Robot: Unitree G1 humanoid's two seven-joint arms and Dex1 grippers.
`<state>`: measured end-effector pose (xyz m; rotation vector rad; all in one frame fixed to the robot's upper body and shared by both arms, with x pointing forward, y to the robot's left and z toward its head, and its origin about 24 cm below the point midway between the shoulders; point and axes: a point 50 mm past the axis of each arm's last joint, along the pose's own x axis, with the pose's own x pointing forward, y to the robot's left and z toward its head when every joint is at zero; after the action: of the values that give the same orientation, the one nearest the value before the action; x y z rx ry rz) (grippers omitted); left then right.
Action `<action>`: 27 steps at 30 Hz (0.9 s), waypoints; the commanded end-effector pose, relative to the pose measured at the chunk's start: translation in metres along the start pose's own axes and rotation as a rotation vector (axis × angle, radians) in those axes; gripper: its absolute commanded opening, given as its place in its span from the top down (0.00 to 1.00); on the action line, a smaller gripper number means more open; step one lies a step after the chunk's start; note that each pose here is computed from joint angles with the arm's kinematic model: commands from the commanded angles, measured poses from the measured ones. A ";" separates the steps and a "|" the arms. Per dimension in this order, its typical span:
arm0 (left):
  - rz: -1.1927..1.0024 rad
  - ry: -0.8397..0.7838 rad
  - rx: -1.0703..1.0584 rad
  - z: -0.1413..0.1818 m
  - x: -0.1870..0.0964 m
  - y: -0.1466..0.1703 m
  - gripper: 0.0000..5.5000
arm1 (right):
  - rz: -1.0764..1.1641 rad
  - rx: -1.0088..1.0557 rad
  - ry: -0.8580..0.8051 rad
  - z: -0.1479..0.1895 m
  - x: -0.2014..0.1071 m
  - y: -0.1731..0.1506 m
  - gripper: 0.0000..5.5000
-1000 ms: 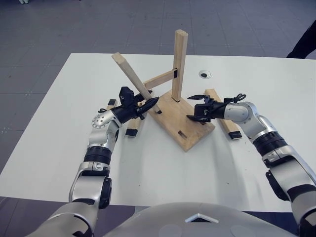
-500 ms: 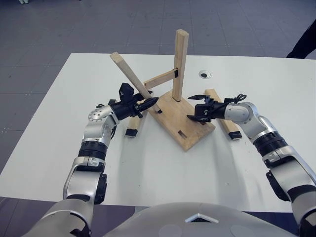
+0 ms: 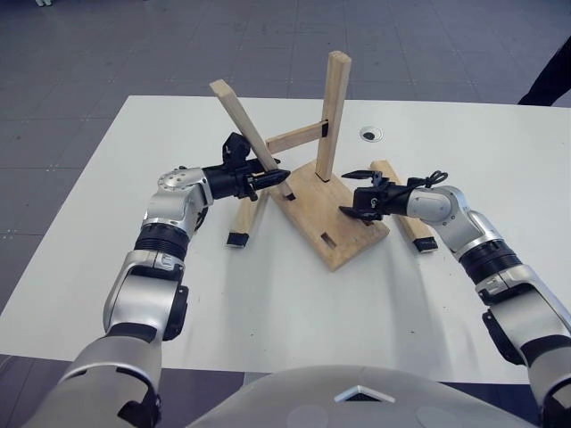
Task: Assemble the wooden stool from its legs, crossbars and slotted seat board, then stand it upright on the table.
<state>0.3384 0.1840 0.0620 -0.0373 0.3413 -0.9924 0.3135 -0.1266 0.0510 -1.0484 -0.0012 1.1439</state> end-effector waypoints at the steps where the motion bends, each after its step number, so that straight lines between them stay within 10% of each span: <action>1: 0.060 0.518 -0.046 -0.076 -0.015 -0.003 0.63 | 0.350 0.126 0.218 -0.040 -0.006 0.093 0.35; 7: 0.086 0.477 -0.063 -0.092 -0.019 -0.009 0.63 | 0.269 0.158 0.181 -0.034 -0.008 0.084 0.35; 20: 0.091 0.382 -0.224 -0.114 -0.028 -0.025 0.63 | -0.011 0.046 -0.188 0.081 -0.040 -0.097 0.35; 27: 0.087 0.309 -0.341 -0.127 -0.026 -0.039 0.63 | 0.050 -0.053 -0.204 0.104 -0.008 -0.135 0.35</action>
<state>0.3273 0.1843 0.0557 -0.0296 0.2780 -0.9578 0.3497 -0.0817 0.1938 -0.9256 -0.1536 1.2571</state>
